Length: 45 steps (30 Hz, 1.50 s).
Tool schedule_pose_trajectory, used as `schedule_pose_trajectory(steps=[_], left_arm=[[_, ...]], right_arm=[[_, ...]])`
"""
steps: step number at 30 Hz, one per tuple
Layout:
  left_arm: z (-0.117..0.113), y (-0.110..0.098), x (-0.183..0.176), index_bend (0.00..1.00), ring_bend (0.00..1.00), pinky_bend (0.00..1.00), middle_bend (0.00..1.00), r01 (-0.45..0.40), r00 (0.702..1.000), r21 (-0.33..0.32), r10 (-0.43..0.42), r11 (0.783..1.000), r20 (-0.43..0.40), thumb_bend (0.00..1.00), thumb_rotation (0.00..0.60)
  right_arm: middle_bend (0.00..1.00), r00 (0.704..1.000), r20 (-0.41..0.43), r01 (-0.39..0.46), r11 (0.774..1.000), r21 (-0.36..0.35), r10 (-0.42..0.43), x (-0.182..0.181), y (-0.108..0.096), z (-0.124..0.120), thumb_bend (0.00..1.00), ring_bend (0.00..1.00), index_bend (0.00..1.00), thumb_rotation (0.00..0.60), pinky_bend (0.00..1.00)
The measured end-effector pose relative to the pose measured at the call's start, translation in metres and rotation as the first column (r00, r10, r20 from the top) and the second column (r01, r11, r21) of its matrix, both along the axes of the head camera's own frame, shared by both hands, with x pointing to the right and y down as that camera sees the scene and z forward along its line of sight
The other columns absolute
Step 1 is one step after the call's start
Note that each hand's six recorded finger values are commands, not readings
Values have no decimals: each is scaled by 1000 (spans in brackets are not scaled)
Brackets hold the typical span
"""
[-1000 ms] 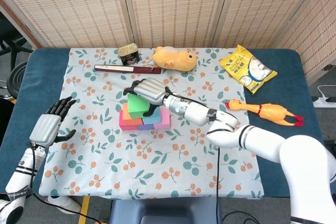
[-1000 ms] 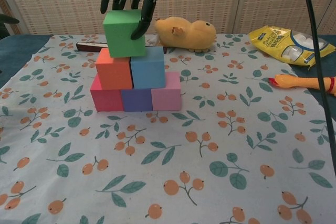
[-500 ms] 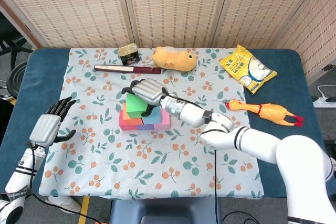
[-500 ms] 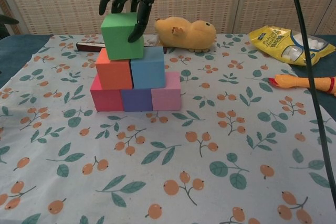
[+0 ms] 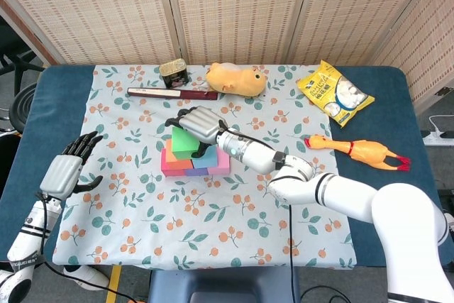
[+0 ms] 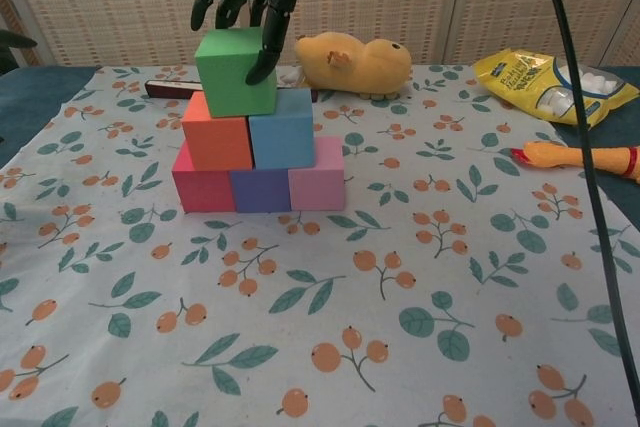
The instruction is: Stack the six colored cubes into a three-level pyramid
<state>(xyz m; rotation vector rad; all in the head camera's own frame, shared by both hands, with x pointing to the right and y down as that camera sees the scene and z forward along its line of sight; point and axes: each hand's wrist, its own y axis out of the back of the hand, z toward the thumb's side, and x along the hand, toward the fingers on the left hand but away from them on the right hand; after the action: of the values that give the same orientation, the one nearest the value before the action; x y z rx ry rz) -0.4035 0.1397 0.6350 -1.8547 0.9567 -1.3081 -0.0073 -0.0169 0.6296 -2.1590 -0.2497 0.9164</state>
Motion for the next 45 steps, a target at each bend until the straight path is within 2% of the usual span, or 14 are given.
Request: schedule_pose_trajectory(steps=[39,42,45], left_arm=[[2,-1,0,4,0,145,0,-2,1000,-6,2,1000,-1,296,600],[2,-1,0,4,0,145,0,-1,1000,-6,1,1000,-1,296,600],[2,-2,0,4,0,145,0,-1,1000,-3,1,1000,-2,296,600]], right_arm=[[352,1000,-17,-9,1000,-10,9,2,4,2,151,103,146,600,162],[341,1000,-20,-8,1000,-13,7,2,5,3,150,83,97,600,138],[290,1000,-19,-9,1000,-13,8,2,5,3,150,57,29,600,110]])
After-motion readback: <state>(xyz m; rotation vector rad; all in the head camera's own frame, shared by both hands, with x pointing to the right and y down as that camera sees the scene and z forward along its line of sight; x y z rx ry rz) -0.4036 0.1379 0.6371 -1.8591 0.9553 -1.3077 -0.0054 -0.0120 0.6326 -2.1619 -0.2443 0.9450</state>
